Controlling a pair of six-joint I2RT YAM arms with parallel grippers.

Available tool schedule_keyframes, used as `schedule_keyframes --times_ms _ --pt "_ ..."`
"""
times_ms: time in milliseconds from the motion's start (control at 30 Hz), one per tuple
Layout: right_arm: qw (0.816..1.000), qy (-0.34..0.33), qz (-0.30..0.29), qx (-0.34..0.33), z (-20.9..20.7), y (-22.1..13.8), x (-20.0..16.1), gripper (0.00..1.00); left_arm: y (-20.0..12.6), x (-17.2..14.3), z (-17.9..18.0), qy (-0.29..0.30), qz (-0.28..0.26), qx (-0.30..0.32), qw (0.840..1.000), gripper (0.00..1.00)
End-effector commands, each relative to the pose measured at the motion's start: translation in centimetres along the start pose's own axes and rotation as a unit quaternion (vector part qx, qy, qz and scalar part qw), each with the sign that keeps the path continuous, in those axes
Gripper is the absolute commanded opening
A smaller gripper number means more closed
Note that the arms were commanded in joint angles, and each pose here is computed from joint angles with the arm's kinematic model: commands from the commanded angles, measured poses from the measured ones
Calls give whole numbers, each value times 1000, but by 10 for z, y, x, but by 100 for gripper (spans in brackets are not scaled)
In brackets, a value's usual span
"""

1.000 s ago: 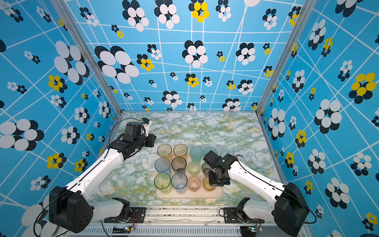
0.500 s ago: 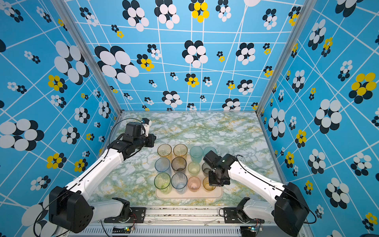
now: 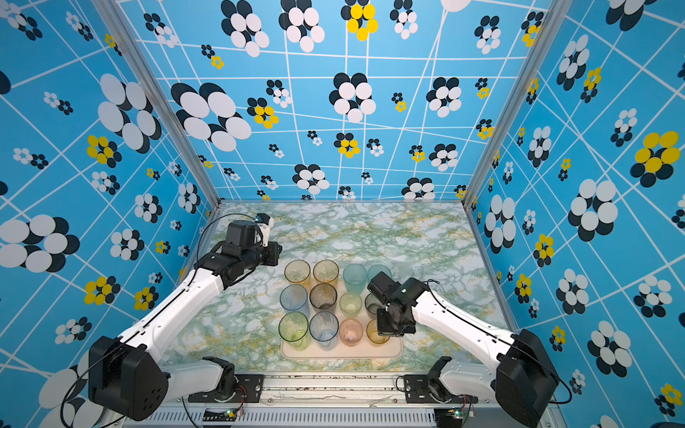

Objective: Place the glasses into the tray
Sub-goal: Place the glass on the tray.

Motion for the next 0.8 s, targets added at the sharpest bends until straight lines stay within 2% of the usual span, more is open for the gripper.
schedule_keyframes --times_ms 0,767 --pt "1000 -7 13 -9 0 10 -3 0 -6 0 2 8 -6 8 1000 17" --pt "1000 -7 15 -7 -1 11 -3 1 -8 1 2 9 -8 8 1000 17"
Point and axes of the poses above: each gripper's point midway between its finger pads, its own y axis out along the fingers, its own z axis along the line the jaws close on, x = y × z, the point moved 9 cm from there along -y, back along the fingers, and after that the axes turned 2 degrees about y, right-handed, at the moved point
